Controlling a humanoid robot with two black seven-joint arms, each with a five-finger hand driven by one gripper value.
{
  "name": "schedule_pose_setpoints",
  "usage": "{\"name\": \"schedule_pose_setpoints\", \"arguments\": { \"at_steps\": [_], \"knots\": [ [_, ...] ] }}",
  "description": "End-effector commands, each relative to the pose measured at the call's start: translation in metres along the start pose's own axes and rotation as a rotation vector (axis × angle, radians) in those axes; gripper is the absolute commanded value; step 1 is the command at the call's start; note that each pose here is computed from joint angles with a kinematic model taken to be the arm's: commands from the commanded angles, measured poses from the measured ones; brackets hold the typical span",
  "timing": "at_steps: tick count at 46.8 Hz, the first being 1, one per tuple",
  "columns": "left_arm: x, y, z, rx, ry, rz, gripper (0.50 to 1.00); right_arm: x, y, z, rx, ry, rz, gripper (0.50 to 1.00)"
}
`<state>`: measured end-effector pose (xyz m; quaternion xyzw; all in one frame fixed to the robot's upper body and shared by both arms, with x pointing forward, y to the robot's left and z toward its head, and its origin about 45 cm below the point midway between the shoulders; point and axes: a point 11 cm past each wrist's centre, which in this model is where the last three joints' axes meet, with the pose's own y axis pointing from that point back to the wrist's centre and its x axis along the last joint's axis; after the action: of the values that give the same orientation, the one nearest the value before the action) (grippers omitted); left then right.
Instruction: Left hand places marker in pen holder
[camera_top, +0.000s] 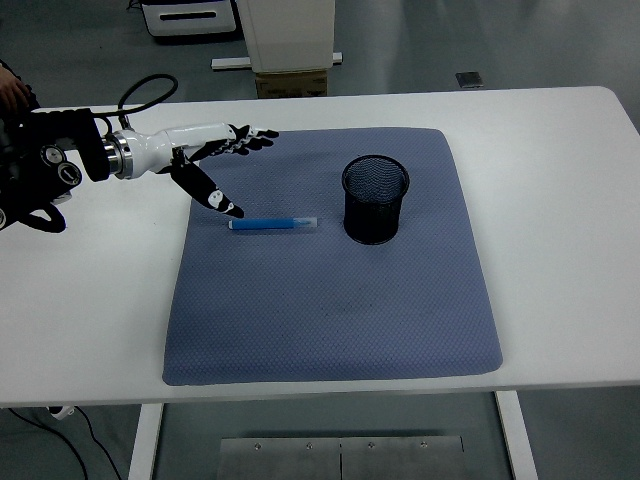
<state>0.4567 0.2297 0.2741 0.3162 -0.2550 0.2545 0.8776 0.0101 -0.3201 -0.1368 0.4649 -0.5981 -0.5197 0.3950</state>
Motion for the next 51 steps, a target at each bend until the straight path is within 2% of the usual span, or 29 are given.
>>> {"name": "schedule_pose_setpoints", "arguments": {
  "at_steps": [1, 14, 27, 45, 49, 51],
  "knots": [
    [-0.001, -0.003, 0.004, 0.024, -0.051, -0.034, 1.000, 0.000, 0.000, 0.000, 0.000, 0.001, 0.000, 1.000],
    [-0.014, -0.023, 0.016, 0.065, -0.174, -0.128, 1.000, 0.000, 0.000, 0.000, 0.000, 0.001, 0.000, 1.000],
    [-0.032, -0.042, 0.012, 0.147, -0.199, -0.176, 1.000, 0.000, 0.000, 0.000, 0.000, 0.001, 0.000, 1.000],
    [-0.024, -0.044, 0.015, 0.149, -0.203, -0.146, 1.000, 0.000, 0.000, 0.000, 0.000, 0.001, 0.000, 1.000],
    [-0.024, -0.054, 0.032, 0.133, -0.249, -0.163, 1.000, 0.000, 0.000, 0.000, 0.000, -0.001, 0.000, 1.000],
    [-0.029, -0.057, 0.030, 0.150, -0.279, -0.185, 1.000, 0.000, 0.000, 0.000, 0.000, 0.001, 0.000, 1.000]
  ]
}}
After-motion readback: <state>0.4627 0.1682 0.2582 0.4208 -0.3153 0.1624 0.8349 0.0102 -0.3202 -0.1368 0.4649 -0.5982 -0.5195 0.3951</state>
